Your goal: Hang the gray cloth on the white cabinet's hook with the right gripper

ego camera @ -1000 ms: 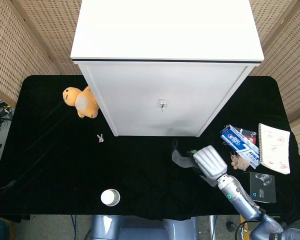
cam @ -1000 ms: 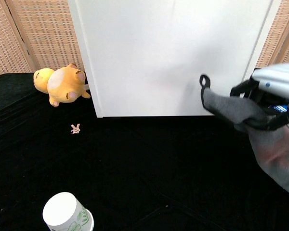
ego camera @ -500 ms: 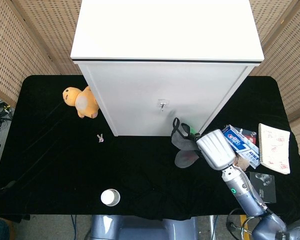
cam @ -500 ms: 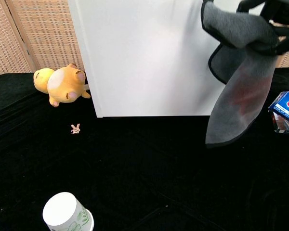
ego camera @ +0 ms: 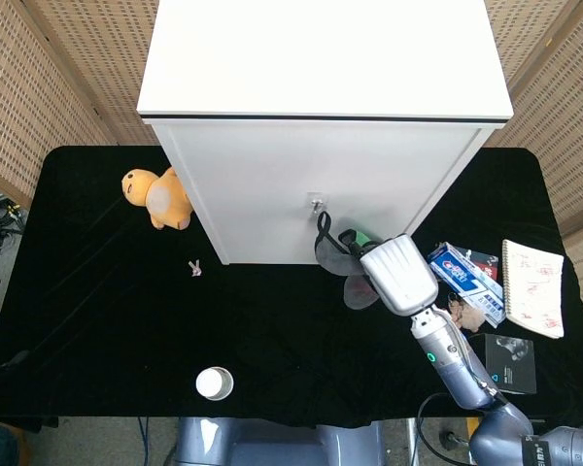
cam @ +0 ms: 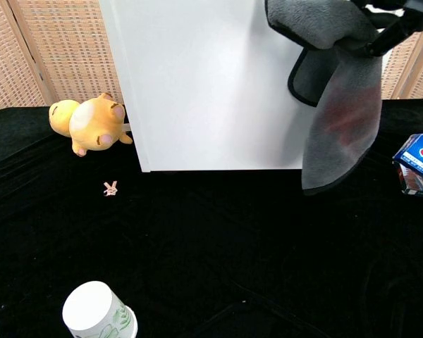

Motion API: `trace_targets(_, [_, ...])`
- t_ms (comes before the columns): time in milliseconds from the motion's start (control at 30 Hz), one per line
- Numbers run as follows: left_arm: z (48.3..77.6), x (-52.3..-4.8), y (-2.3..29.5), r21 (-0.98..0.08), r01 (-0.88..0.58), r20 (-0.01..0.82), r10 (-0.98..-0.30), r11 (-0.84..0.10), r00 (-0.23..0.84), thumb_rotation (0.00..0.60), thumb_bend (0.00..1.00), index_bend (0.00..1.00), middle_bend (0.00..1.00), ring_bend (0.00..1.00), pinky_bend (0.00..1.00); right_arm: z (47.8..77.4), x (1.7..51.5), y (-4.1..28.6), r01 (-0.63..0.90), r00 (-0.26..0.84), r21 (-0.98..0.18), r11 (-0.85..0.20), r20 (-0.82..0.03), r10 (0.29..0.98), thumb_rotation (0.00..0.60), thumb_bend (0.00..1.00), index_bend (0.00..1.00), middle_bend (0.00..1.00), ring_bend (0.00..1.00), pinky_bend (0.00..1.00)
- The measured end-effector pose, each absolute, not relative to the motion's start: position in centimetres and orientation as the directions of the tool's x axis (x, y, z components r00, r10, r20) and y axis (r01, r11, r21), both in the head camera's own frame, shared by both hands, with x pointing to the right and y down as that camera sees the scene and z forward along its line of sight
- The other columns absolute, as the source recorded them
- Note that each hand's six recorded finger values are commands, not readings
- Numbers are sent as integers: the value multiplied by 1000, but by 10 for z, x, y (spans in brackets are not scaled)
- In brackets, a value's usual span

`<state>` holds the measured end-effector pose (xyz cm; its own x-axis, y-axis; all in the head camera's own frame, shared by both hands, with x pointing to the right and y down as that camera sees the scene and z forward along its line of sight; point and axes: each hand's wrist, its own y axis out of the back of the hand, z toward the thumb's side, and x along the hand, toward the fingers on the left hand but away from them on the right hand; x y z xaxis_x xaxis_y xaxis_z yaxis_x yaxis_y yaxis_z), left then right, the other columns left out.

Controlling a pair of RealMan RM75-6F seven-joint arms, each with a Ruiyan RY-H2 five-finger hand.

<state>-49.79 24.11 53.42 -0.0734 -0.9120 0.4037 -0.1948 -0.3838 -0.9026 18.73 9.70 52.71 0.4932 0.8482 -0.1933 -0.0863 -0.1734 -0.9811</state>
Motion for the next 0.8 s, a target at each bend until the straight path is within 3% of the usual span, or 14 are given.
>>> trace_targets(800, [536, -497, 241, -901, -191, 408, -910, -389, -73, 600, 0, 0, 0, 0, 0, 529, 181, 89, -97, 469, -980, -173, -198, 861, 600, 766, 874, 984, 996, 1000])
